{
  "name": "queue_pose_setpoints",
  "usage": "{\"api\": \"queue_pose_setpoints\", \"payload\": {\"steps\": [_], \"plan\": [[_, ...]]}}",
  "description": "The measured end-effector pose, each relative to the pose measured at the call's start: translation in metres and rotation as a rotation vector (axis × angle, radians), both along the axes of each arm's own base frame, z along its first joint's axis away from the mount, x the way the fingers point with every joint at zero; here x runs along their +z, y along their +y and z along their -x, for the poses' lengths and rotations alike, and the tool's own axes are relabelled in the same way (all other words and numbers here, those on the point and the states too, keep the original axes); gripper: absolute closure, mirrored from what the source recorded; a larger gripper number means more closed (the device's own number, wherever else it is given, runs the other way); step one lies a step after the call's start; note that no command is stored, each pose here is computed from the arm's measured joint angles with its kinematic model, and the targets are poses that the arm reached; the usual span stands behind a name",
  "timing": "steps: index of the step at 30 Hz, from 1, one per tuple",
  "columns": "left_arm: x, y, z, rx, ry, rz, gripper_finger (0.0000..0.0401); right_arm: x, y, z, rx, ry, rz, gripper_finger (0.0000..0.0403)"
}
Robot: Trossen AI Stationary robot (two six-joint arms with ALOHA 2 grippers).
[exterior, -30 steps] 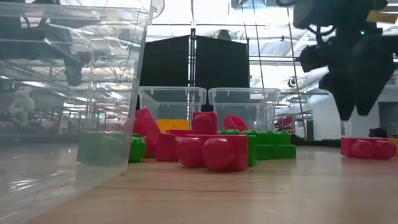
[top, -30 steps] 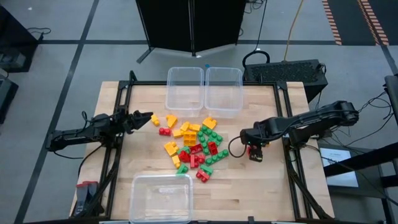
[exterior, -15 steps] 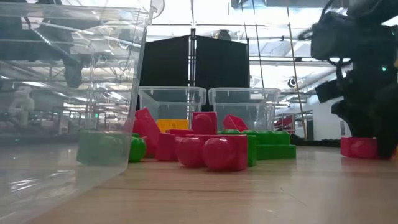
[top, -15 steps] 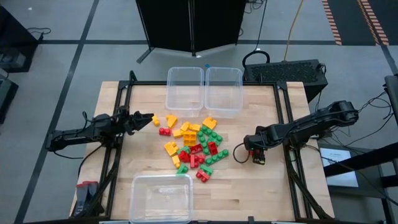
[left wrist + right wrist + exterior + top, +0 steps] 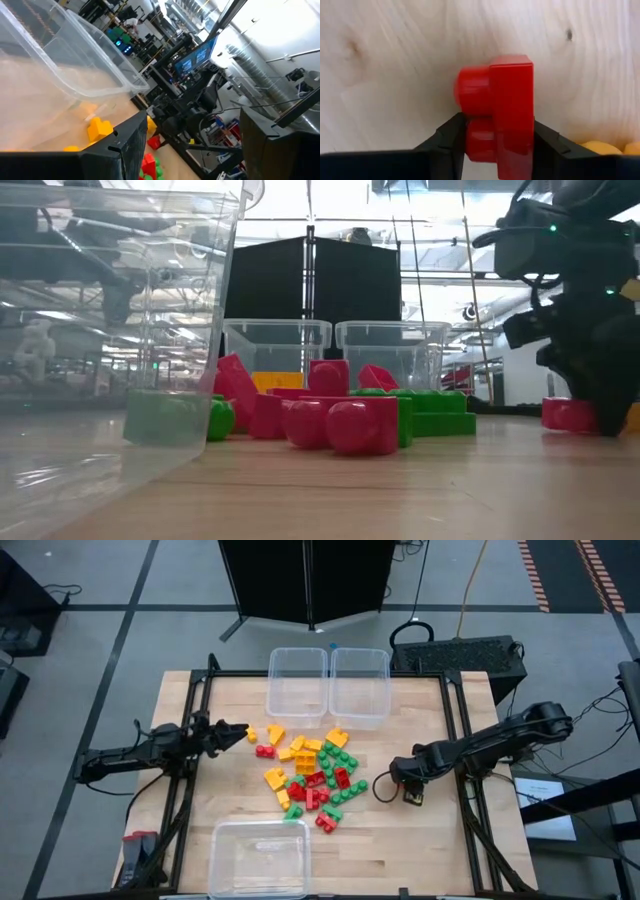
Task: Sort blocks
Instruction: Put the red game piece into the top right transparent bin
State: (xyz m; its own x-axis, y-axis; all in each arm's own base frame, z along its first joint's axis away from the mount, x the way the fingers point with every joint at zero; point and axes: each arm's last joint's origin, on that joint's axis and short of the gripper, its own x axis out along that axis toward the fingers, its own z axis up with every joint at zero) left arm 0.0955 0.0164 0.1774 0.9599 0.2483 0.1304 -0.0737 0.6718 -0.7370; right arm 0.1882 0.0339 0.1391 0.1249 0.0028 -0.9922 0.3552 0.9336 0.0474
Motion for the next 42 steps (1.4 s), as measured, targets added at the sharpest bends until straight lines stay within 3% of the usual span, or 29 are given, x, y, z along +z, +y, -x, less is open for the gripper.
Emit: {"api": "queue_pose_setpoints", "payload": {"steps": [5,10,13,15,16,20,26,33,37,42], "plan": [[-0.002,0.0,0.0,0.001,0.016,0.009,0.0191,0.029,0.004,-0.028,-0.038,-0.161,0.002,0.0267],[-0.002,0.0,0.0,0.001,0.015,0.009,0.0191,0.091,0.001,-0.065,-0.041,-0.407,0.097,0.0269],[-0.002,0.0,0.0,-0.002,0.009,0.031,0.0191,0.141,-0.009,-0.083,-0.05,-0.567,0.219,0.0284],[-0.002,0.0,0.0,-0.004,0.006,0.044,0.0191,0.172,-0.023,-0.089,-0.085,-0.648,0.345,0.0365],[-0.002,0.0,0.0,-0.004,0.006,0.044,0.0191,0.184,-0.032,-0.09,-0.114,-0.67,0.414,0.0387],[-0.002,0.0,0.0,-0.003,0.008,0.037,0.0191,0.216,-0.079,-0.087,-0.254,-0.683,0.605,0.0401],[-0.002,0.0,0.0,-0.008,0.008,0.036,0.0191,0.211,-0.148,-0.075,-0.4,-0.591,0.629,0.0402],[-0.002,0.0,0.0,-0.01,0.008,0.036,0.0191,0.172,-0.187,-0.092,-0.331,-0.493,0.475,0.0394],[-0.002,0.0,0.0,-0.012,0.008,0.035,0.0191,0.16,-0.19,-0.1,-0.265,-0.464,0.437,0.0352],[-0.002,0.0,0.0,-0.012,0.008,0.035,0.0191,0.16,-0.187,-0.102,-0.202,-0.464,0.443,0.0272]]}}
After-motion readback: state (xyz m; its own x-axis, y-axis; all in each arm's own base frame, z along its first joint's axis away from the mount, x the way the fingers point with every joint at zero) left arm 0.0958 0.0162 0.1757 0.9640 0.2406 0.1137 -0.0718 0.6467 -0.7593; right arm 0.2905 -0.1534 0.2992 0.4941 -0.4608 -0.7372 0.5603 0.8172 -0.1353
